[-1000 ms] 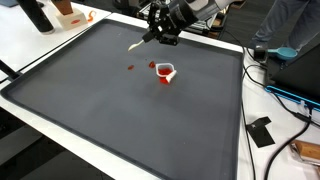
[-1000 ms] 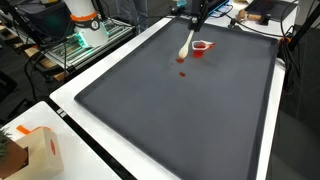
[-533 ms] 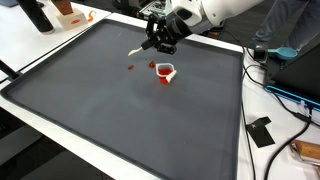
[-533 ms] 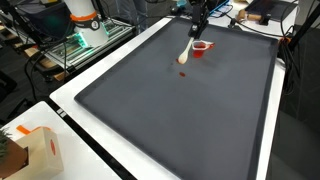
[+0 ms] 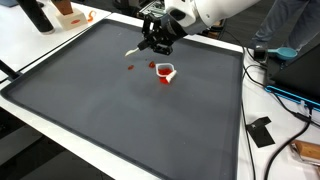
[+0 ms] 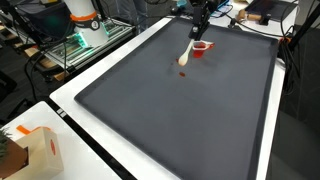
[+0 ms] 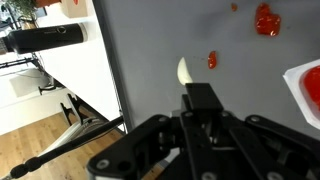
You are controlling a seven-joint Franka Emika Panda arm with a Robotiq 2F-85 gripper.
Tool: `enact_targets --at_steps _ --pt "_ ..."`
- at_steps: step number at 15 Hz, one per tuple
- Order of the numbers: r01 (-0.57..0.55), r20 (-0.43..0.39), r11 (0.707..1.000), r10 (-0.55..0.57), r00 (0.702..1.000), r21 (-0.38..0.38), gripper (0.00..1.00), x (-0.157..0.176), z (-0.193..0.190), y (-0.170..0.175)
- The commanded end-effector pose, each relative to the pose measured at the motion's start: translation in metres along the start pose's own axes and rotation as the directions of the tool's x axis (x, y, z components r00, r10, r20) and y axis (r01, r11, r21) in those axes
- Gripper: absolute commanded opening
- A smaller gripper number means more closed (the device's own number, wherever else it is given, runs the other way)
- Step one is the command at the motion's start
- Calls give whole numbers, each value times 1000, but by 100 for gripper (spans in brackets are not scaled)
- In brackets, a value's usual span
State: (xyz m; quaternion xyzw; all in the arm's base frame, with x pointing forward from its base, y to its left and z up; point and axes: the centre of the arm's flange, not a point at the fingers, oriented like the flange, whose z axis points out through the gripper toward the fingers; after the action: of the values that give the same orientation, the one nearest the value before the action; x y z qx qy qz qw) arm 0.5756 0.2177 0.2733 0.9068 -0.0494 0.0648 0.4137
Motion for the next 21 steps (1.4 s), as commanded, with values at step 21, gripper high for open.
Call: enact_targets --at_steps 21 --pt "98 99 868 -167 981 487 3 23 22 113"
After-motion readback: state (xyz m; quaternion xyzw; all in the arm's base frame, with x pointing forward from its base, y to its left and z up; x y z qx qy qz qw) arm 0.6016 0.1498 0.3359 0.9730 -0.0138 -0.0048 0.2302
